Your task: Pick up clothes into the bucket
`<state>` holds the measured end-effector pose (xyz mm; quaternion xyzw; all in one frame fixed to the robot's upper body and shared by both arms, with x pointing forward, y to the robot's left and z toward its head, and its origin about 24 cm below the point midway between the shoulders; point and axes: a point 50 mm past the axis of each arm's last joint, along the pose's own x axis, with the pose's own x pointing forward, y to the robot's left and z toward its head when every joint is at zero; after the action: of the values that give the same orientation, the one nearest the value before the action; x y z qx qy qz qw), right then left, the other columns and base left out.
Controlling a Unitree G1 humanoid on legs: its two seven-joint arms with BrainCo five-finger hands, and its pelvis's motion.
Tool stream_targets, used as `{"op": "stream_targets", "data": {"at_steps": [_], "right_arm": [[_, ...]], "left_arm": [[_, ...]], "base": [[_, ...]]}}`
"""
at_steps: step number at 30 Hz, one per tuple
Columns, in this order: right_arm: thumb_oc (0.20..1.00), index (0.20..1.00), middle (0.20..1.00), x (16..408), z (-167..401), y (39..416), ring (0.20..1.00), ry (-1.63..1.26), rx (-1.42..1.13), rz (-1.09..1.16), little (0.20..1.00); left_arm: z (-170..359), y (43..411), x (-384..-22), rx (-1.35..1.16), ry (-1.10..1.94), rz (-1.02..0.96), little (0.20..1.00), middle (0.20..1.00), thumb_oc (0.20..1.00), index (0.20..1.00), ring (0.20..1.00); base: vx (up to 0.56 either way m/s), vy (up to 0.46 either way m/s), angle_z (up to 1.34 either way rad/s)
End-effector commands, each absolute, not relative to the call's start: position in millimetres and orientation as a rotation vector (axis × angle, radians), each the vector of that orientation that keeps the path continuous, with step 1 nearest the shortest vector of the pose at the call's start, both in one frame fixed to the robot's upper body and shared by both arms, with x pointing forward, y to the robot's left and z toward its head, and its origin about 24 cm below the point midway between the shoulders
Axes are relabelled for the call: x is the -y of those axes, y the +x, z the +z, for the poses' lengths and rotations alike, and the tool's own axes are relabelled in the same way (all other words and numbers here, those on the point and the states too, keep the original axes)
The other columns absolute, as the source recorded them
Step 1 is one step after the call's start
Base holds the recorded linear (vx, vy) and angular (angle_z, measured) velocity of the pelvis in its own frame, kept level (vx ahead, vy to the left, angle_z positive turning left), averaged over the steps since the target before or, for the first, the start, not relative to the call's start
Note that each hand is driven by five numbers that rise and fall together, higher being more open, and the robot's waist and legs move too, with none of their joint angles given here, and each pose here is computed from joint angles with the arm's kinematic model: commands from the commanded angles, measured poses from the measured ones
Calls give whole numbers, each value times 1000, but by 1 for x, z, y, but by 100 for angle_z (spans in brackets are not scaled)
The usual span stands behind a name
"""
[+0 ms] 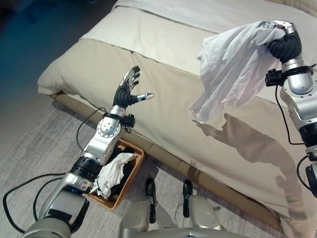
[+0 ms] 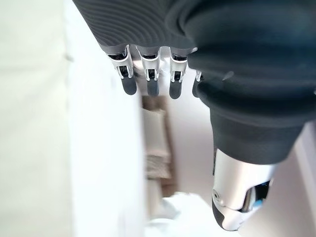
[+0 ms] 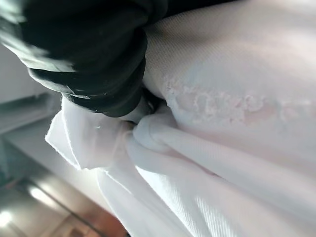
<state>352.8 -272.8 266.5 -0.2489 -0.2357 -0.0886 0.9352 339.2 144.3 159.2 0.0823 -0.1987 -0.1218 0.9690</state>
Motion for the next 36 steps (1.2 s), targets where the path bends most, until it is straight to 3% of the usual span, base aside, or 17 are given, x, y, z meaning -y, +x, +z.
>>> {"op": "stream_targets", "data": {"at_steps": [1, 14, 28, 36], "right_arm": [[200, 200, 200, 245, 272, 350, 200, -559, 546, -48, 200], [200, 200, 200, 200, 275, 340, 200, -750, 567, 216, 200], [200, 200, 200, 151, 282, 316, 200, -747, 682, 479, 200], [200, 200, 200, 140, 286, 306, 200, -708, 732, 547, 200]], "left_arm": [[162, 343, -119, 406, 193, -368, 1000, 1000, 1000, 1000, 1000], [180, 361, -88, 404, 281, -415, 1000, 1000, 1000, 1000, 1000], [175, 369, -69, 367, 311, -413, 1000, 1000, 1000, 1000, 1000], [174, 356, -40, 316, 233, -644, 1000, 1000, 1000, 1000, 1000]], "base": [[128, -1, -1], [33, -7, -1], [0, 0, 0], [0, 0, 0]]}}
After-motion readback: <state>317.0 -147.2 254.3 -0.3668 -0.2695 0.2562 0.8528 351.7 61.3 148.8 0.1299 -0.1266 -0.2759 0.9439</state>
